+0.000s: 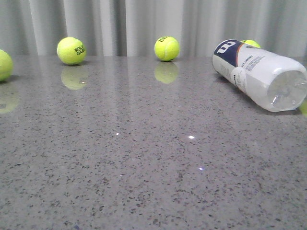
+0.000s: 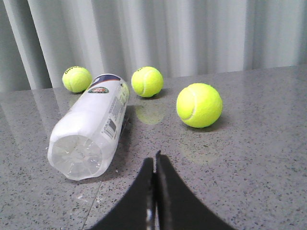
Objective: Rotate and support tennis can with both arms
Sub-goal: 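Move the right gripper down over the lying white-and-blue tennis can, then grasp the can with the right gripper and lift it toward the table center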
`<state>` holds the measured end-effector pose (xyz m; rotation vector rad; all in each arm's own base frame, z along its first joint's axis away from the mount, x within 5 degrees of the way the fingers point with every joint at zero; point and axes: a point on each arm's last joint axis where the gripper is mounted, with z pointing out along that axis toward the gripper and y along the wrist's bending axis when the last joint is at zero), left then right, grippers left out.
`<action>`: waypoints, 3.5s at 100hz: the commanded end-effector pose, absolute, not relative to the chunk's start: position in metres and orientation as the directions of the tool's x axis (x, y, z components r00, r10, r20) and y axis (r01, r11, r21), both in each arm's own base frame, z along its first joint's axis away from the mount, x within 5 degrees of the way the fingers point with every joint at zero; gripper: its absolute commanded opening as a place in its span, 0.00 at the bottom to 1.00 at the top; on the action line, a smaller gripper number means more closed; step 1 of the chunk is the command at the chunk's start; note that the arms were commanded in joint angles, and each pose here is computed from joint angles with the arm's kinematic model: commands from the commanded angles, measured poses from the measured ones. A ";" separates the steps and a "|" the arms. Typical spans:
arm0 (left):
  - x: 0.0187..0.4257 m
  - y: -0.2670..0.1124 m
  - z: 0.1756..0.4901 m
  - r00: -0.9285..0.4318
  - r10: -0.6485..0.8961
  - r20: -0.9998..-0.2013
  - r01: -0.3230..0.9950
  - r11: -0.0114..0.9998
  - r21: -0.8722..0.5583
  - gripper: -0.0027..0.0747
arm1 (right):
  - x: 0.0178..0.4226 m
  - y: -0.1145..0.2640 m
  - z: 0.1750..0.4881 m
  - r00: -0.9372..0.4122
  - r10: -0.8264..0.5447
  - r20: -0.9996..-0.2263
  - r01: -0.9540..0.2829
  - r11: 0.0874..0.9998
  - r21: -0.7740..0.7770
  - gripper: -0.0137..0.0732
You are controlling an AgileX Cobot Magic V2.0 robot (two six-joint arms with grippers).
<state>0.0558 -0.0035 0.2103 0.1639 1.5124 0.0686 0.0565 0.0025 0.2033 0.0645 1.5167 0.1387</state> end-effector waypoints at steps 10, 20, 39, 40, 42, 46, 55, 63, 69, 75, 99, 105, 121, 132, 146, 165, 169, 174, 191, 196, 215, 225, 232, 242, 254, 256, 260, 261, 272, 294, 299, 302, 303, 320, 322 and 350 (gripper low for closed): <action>0.054 -0.004 0.204 0.131 0.126 -0.983 0.049 0.990 0.133 0.01 | 0.053 0.002 0.219 0.176 0.135 -0.975 -0.061 0.990 0.126 0.08; 0.054 -0.004 0.204 0.131 0.126 -0.983 0.049 0.990 0.133 0.01 | 0.053 0.002 0.219 0.182 0.135 -0.974 -0.061 0.990 0.125 0.08; 0.054 -0.004 0.204 0.131 0.126 -0.983 0.049 0.990 0.133 0.01 | 0.048 0.002 0.239 0.234 0.137 -0.963 -0.068 0.990 0.124 0.08; 0.054 -0.004 0.204 0.131 0.126 -0.983 0.049 0.990 0.133 0.01 | 0.048 0.002 0.242 0.236 0.137 -0.962 -0.069 0.990 0.124 0.08; 0.054 -0.004 0.204 0.131 0.126 -0.983 0.049 0.990 0.133 0.01 | 0.047 0.002 0.247 0.243 0.137 -0.960 -0.070 0.990 0.124 0.08; 0.054 -0.004 0.204 0.131 0.126 -0.983 0.049 0.990 0.133 0.01 | 0.045 0.002 0.255 0.236 0.136 -0.962 -0.069 0.990 0.123 0.08; 0.054 -0.004 0.204 0.131 0.126 -0.983 0.049 0.990 0.133 0.01 | 0.043 0.002 0.278 0.209 0.132 -0.969 -0.067 0.990 0.121 0.08; 0.054 -0.004 0.204 0.131 0.126 -0.983 0.049 0.990 0.133 0.01 | 0.042 0.002 0.302 0.172 0.120 -0.978 -0.061 0.992 0.111 0.08; 0.054 -0.004 0.204 0.131 0.126 -0.983 0.049 0.990 0.133 0.01 | 0.046 0.002 0.315 0.103 0.117 -0.988 -0.055 0.992 0.112 0.08; 0.054 -0.004 0.204 0.131 0.126 -0.983 0.049 0.990 0.133 0.01 | 0.049 0.002 0.331 0.041 0.114 -0.993 -0.049 0.992 0.112 0.08; 0.054 -0.004 0.204 0.131 0.126 -0.983 0.049 0.990 0.133 0.01 | 0.079 0.004 0.370 -0.343 0.096 -0.934 -0.013 0.994 0.107 0.08; 0.054 -0.004 0.204 0.131 0.126 -0.983 0.049 0.990 0.133 0.01 | 0.088 0.005 0.376 -0.411 0.092 -0.907 -0.006 0.995 0.104 0.08; 0.054 -0.004 0.204 0.131 0.126 -0.983 0.049 0.990 0.133 0.01 | 0.111 0.006 0.380 -0.502 0.088 -0.860 0.003 0.995 0.100 0.08; 0.054 -0.004 0.204 0.131 0.126 -0.983 0.049 0.990 0.133 0.01 | 0.122 0.006 0.374 -0.548 0.086 -0.832 0.008 0.995 0.098 0.08; 0.054 -0.004 0.204 0.131 0.126 -0.983 0.049 0.990 0.133 0.01 | 0.129 0.006 0.368 -0.595 0.084 -0.799 0.014 0.995 0.095 0.16; 0.054 -0.004 0.204 0.131 0.126 -0.983 0.049 0.990 0.133 0.01 | 0.132 0.006 0.365 -0.615 0.083 -0.784 0.016 0.996 0.093 0.64; 0.054 -0.004 0.204 0.131 0.126 -0.983 0.049 0.990 0.133 0.01 | 0.132 0.006 0.365 -0.615 0.083 -0.784 0.016 0.996 0.093 0.75; 0.054 -0.004 0.204 0.131 0.126 -0.983 0.049 0.990 0.133 0.01 | 0.132 0.006 0.365 -0.613 0.083 -0.786 0.015 0.995 0.094 0.88; 0.054 -0.004 0.204 0.131 0.126 -0.983 0.049 0.990 0.133 0.01 | 0.133 0.008 0.366 -0.605 0.096 -0.790 0.011 0.994 0.112 0.90; 0.054 -0.004 0.204 0.131 0.126 -0.983 0.049 0.990 0.133 0.01 | 0.133 0.008 0.367 -0.593 0.101 -0.799 0.007 0.993 0.120 0.90; 0.054 -0.004 0.204 0.131 0.126 -0.983 0.049 0.990 0.133 0.01 | 0.159 0.015 0.375 -0.578 0.087 -0.812 -0.054 0.988 0.145 0.90; 0.054 -0.004 0.204 0.131 0.126 -0.983 0.049 0.990 0.133 0.01 | 0.181 0.020 0.381 -0.592 0.078 -0.802 -0.096 0.981 0.166 0.90; 0.054 -0.004 0.204 0.131 0.126 -0.983 0.049 0.990 0.133 0.01 | 0.200 0.023 0.384 -0.601 0.080 -0.795 -0.108 0.978 0.180 0.90; 0.054 -0.004 0.204 0.131 0.126 -0.983 0.049 0.990 0.133 0.01 | 0.230 0.028 0.382 -0.630 0.061 -0.774 -0.130 0.974 0.183 0.90; 0.054 -0.004 0.204 0.131 0.126 -0.983 0.049 0.990 0.133 0.01 | 0.266 0.040 0.377 -0.652 0.022 -0.758 -0.169 0.970 0.173 0.90; 0.054 -0.004 0.204 0.131 0.126 -0.983 0.049 0.990 0.133 0.01 | 0.272 0.043 0.376 -0.653 0.012 -0.758 -0.178 0.969 0.169 0.90; 0.054 -0.004 0.204 0.131 0.126 -0.983 0.049 0.990 0.133 0.01 | 0.282 0.047 0.375 -0.651 -0.005 -0.759 -0.194 0.968 0.161 0.90; 0.054 -0.004 0.204 0.131 0.126 -0.983 0.049 0.990 0.133 0.01 | 0.286 0.049 0.372 -0.658 -0.011 -0.753 -0.199 0.967 0.159 0.90; 0.054 -0.004 0.204 0.131 0.126 -0.983 0.049 0.990 0.133 0.01 | 0.314 0.061 0.363 -0.677 -0.040 -0.735 -0.227 0.961 0.156 0.90; 0.054 -0.004 0.204 0.131 0.126 -0.983 0.049 0.990 0.133 0.01 | 0.360 0.072 0.331 -0.726 -0.061 -0.685 -0.224 0.963 0.151 0.90; 0.054 -0.004 0.204 0.131 0.126 -0.983 0.049 0.990 0.133 0.01 | 0.368 0.073 0.323 -0.738 -0.062 -0.672 -0.220 0.963 0.152 0.90; 0.054 -0.004 0.204 0.131 0.126 -0.983 0.049 0.990 0.133 0.01 | 0.371 0.073 0.317 -0.745 -0.063 -0.664 -0.218 0.964 0.153 0.90; 0.054 -0.004 0.204 0.131 0.126 -0.983 0.049 0.990 0.133 0.01 | 0.372 0.073 0.315 -0.748 -0.063 -0.660 -0.217 0.964 0.153 0.90; 0.054 -0.004 0.204 0.131 0.126 -0.983 0.049 0.990 0.133 0.01 | 0.381 0.075 0.292 -0.796 -0.074 -0.601 -0.209 0.965 0.159 0.90; 0.054 -0.004 0.204 0.131 0.126 -0.983 0.049 0.990 0.133 0.01 | 0.381 0.075 0.290 -0.800 -0.075 -0.595 -0.209 0.965 0.159 0.90; 0.054 -0.004 0.204 0.131 0.126 -0.983 0.049 0.990 0.133 0.01 | 0.374 0.074 0.301 -0.797 -0.080 -0.598 -0.217 0.963 0.161 0.49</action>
